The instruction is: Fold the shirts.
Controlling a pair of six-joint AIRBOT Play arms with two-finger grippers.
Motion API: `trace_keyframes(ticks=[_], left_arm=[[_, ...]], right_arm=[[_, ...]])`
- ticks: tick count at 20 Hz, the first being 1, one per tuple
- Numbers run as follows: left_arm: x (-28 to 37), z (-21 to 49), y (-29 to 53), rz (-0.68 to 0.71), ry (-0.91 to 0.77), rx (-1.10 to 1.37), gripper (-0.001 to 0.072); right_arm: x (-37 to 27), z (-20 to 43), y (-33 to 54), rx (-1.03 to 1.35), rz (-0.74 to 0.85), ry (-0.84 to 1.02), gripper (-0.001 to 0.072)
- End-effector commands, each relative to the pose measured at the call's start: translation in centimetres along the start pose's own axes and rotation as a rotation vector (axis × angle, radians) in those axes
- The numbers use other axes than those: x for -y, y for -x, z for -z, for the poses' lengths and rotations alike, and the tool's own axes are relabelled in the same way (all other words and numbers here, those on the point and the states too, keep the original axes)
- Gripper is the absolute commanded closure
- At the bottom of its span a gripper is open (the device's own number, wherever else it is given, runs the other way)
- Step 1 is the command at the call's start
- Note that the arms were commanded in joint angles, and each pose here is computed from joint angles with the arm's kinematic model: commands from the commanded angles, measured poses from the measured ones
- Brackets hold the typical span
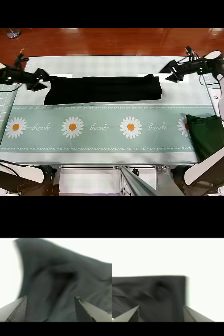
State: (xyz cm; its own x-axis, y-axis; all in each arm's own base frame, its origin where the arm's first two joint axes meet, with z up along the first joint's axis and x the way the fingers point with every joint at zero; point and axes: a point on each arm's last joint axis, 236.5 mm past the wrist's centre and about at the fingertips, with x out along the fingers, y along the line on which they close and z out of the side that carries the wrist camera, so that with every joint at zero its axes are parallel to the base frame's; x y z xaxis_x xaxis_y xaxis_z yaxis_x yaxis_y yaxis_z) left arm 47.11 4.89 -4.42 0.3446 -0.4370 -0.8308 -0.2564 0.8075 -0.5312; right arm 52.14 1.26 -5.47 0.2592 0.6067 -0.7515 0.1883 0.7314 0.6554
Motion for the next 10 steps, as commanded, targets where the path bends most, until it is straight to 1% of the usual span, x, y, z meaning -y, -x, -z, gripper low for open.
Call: trace_keyframes(ticks=[1,4,7,9,10], left_arm=[[-3.8,2.3,3.7,-0.158,0.027,0.017,0.0007],[-2.3,4.8,4.4,-0.173,-0.03,0.13,0.0007],[1.1,8.0,4.1,-0.135,-0.087,0.189,0.0007],[3.6,9.7,3.3,-0.095,-0.128,0.161,0.0007],[4.9,10.4,2.7,-0.072,-0.146,0.142,0.0007]], right_arm=[[5.1,3.6,0.9,-0.131,0.137,-0.078,0.0093],[4.8,5.1,-1.4,-0.188,0.119,-0.09,0.0093],[1.3,5.7,-4.5,-0.216,0.03,-0.057,0.0093],[-1.1,6.5,-6.7,-0.242,-0.01,-0.032,0.0096],[-2.0,6.9,-7.4,-0.25,-0.019,-0.018,0.0145]])
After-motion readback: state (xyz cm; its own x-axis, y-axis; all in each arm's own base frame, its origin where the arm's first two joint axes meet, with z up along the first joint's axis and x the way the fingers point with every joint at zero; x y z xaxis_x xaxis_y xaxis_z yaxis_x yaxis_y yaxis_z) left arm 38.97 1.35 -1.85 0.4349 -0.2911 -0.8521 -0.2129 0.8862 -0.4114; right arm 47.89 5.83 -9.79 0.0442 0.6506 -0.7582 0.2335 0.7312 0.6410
